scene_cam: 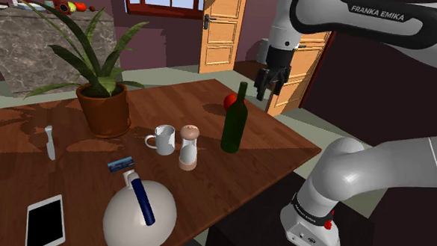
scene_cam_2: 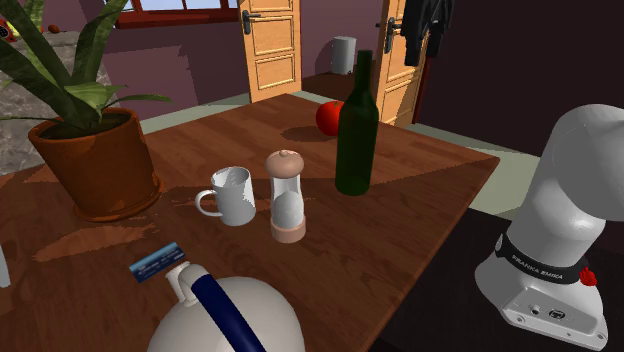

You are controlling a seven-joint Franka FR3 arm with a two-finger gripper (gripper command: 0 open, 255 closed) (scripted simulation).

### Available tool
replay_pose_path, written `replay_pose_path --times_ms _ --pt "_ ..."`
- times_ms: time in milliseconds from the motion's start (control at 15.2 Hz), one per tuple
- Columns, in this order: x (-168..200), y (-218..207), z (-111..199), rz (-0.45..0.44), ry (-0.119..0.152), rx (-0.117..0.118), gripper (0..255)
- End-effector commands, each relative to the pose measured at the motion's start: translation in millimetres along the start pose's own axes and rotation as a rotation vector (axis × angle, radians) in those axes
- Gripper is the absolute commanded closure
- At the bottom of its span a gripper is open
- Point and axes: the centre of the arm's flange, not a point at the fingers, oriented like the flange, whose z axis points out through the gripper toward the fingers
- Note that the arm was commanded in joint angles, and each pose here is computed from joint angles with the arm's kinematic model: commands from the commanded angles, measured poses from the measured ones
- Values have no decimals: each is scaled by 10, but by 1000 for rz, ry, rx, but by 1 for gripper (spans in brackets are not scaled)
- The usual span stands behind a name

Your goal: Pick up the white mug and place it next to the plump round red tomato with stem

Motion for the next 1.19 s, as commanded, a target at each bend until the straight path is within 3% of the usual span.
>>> replay_pose_path --times_ms 0,1122 --pt "0 0 0 0 0 0 0" --pt "1297 -1168 1189 -112 115 23 0"
